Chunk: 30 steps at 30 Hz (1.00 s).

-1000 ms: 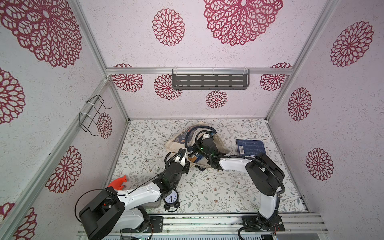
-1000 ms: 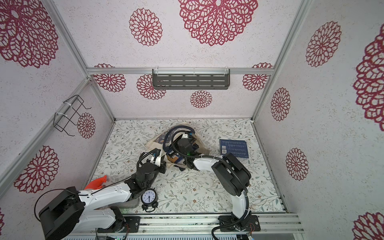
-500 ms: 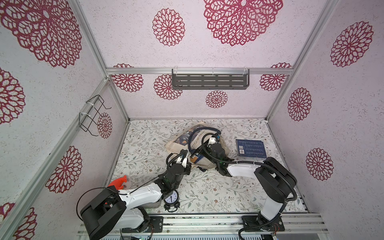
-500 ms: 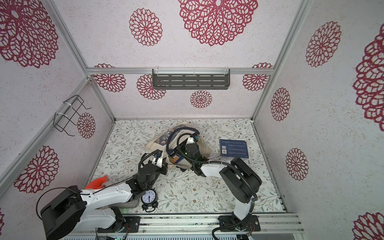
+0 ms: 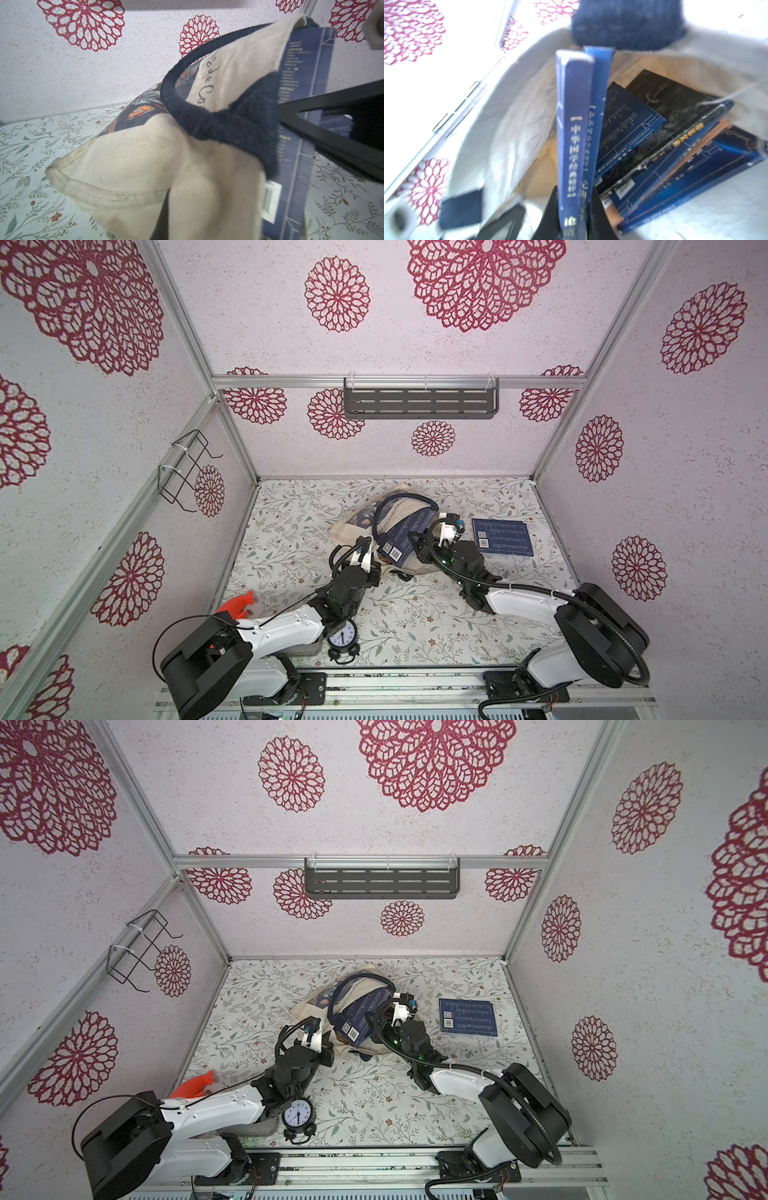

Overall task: Take out the books from the canvas bag
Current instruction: Pick up the books from the canvas bag.

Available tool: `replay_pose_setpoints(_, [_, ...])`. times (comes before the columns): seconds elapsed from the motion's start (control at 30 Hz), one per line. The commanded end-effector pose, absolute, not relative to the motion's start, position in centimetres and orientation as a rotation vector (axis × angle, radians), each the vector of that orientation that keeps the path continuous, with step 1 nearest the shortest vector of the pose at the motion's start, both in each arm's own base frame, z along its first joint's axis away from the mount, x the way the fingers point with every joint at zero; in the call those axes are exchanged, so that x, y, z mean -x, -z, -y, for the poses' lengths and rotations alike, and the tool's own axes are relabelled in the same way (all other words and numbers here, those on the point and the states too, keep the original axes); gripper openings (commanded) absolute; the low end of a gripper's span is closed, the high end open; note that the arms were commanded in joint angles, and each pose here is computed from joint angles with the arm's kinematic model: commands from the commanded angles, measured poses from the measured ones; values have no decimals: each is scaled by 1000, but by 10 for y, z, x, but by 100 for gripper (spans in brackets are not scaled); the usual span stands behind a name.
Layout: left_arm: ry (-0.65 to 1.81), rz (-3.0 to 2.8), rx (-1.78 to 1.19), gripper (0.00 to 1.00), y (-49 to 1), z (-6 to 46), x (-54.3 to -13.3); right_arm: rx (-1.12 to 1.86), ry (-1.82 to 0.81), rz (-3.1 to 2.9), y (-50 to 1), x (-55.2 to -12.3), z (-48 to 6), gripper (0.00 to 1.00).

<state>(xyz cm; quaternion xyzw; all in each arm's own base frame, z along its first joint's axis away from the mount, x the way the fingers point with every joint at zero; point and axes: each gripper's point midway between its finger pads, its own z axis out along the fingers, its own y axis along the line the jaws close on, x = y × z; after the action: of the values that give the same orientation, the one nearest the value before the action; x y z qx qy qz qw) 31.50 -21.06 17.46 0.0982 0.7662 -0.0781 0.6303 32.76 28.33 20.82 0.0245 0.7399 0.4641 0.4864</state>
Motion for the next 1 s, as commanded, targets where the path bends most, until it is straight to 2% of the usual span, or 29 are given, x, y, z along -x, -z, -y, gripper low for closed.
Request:
replay_pose_setpoints(0.0, [200, -1670, -120, 0, -209, 205, -324, 61, -1139, -1530, -286, -315, -271, 0])
replay_pose_setpoints(0.47, [165, -1682, -113, 0, -207, 202, -327, 14, -1041, -1412, -315, -281, -197, 0])
replay_pose_setpoints(0.77, [76, -1703, -104, 0, -204, 194, -330, -306, -813, -1303, -334, -268, -111, 0])
replay_pose_setpoints(0.97, [51, -1707, -105, 0, -202, 193, -332, -361, -776, -1276, -336, -259, -89, 0])
